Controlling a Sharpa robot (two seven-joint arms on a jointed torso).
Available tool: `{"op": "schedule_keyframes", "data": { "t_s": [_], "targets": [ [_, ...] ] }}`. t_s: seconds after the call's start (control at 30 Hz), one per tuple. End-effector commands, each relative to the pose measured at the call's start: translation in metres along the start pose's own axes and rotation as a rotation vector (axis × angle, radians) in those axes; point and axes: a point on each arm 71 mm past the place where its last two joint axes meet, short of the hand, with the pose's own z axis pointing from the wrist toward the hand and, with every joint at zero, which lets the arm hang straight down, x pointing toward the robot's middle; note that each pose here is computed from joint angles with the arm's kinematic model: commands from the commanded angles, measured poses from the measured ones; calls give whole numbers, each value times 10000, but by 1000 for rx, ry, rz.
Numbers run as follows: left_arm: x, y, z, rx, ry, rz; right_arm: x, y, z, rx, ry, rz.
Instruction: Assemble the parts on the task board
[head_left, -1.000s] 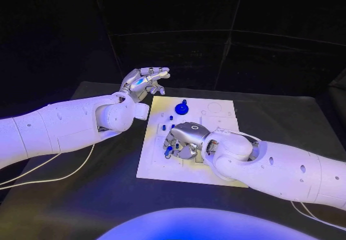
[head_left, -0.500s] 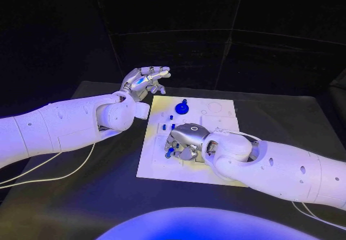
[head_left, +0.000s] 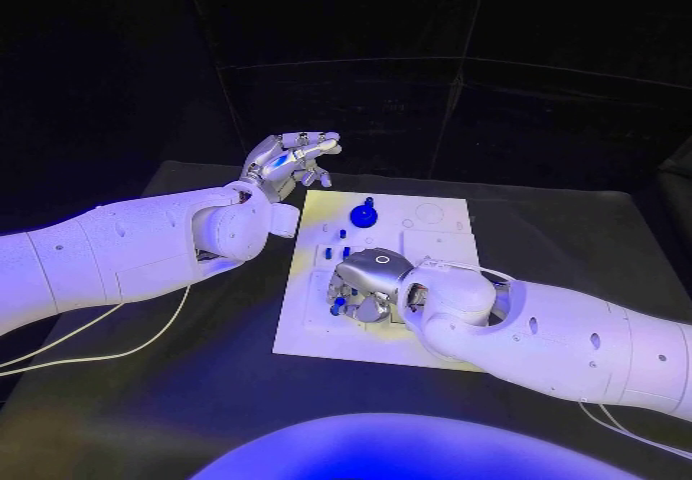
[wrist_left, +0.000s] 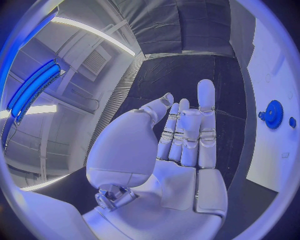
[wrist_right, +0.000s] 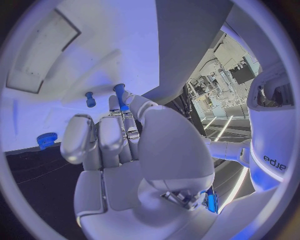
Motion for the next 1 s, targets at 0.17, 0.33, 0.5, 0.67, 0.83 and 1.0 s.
{"op": "schedule_keyframes", "data": {
  "t_s": [0.17,0.33,0.5,0.67,0.83,1.0],
  "targets": [
    [16,-11,6,5,12,-8,60,22,17,6,25,-44],
    [16,-11,7,5,12,-8,41,43,24,-4,-6,-34],
    [16,-10,8,4,13,-8,16,50,24,-11,-44,-20],
    [14,-9,8,3,13,-8,-14,50,12,-19,-87,0],
    [13,-8,8,2,14,-9,-56,20,-37,-19,-153,23],
    [2,-10,5,1,13,-9,-104,-47,-172,-15,-213,60]
  ]
}}
